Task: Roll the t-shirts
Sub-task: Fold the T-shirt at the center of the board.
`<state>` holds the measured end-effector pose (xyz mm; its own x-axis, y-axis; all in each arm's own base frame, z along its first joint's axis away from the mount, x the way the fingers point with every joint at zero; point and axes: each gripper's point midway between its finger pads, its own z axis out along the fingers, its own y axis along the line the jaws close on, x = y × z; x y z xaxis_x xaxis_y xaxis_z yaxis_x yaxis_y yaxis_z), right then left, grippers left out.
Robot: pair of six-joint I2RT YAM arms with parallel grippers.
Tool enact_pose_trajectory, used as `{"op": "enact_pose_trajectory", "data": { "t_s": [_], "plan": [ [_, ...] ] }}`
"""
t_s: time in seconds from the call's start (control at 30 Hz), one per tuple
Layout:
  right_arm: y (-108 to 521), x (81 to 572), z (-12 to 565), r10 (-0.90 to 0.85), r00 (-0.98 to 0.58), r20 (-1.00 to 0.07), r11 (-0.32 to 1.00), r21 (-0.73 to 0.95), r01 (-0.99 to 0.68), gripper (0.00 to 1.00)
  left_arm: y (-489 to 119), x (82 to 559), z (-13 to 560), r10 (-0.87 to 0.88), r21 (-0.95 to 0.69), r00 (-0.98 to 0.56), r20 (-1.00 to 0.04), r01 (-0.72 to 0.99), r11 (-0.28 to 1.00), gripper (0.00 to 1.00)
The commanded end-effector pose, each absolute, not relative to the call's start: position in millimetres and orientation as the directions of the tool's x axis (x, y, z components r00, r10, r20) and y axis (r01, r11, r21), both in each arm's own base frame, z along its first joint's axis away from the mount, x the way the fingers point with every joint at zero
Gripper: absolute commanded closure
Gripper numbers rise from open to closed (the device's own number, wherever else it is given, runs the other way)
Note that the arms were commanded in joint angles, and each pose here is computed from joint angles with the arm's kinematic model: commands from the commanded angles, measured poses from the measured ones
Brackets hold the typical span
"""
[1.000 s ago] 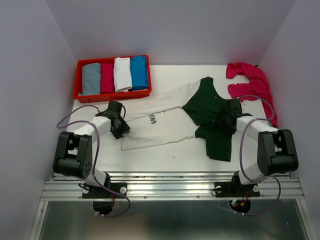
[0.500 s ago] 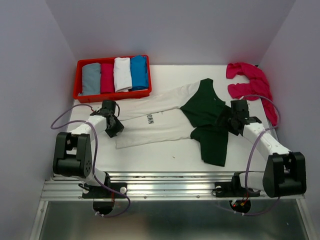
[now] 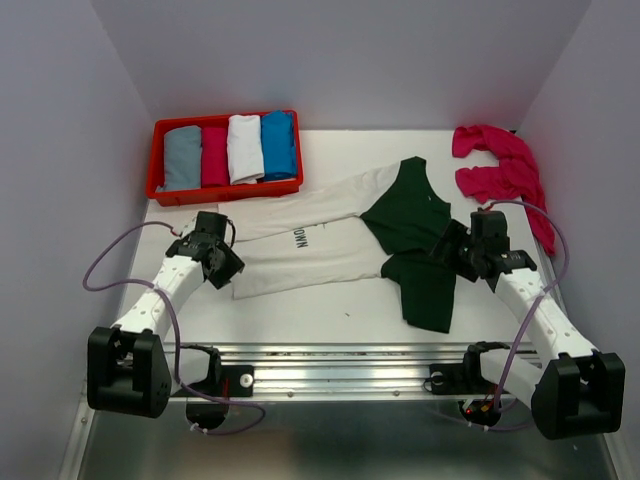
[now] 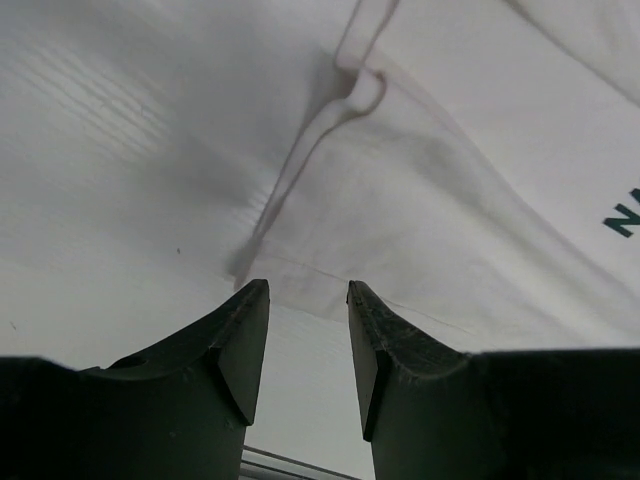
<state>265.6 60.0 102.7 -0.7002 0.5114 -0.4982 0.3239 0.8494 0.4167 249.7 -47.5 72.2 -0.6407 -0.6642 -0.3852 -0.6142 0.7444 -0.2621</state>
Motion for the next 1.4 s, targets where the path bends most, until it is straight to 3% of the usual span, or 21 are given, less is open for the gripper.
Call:
{"op": "enact_pose_trajectory", "data": {
  "t_s": [0.0, 0.5, 0.57, 0.67, 0.83, 1.03, 1.37],
  "plan": [
    [63.9, 270.5, 115.4, 0.503, -0.702, -0.505, 0.85, 0.436, 0.296, 0.15, -40.4, 219.2, 47.1, -0.72, -0.181, -0.616, -0.319, -0.706, 0.684, 0.52],
    [65.1, 263.2, 115.1, 0.52, -0.708, -0.478, 0.839, 0.442, 0.317, 0.13, -50.2, 219.1, 8.5, -0.708, -0.126, -0.664, -0.24, -0.702, 0.701, 0.55],
    [64.5, 259.4, 111.1, 0.532, -0.713, -0.457, 0.832, 0.437, 0.341, 0.12, -51.4, 221.4, 10.8, -0.699, -0.133, -0.673, -0.242, -0.691, 0.711, 0.69],
    [60.9, 248.0, 99.9, 0.556, -0.726, -0.403, 0.821, 0.403, 0.405, 0.11, -52.4, 229.8, 25.4, -0.683, -0.167, -0.679, -0.271, -0.665, 0.728, 1.0],
    [63.5, 218.1, 83.0, 0.602, -0.748, -0.281, 0.787, 0.371, 0.494, 0.12, -51.4, 245.8, 64.3, -0.671, -0.239, -0.652, -0.353, -0.631, 0.738, 1.0],
    [64.5, 171.1, 59.3, 0.655, -0.742, -0.142, 0.742, 0.305, 0.597, 0.17, -59.4, 253.3, 78.0, -0.653, -0.287, -0.668, -0.358, -0.587, 0.757, 1.0],
    [47.0, 139.8, 43.1, 0.743, -0.656, -0.13, 0.668, 0.19, 0.719, 0.27, -65.8, 254.3, 73.6, -0.621, -0.3, -0.704, -0.345, -0.544, 0.783, 1.0]
  ]
}}
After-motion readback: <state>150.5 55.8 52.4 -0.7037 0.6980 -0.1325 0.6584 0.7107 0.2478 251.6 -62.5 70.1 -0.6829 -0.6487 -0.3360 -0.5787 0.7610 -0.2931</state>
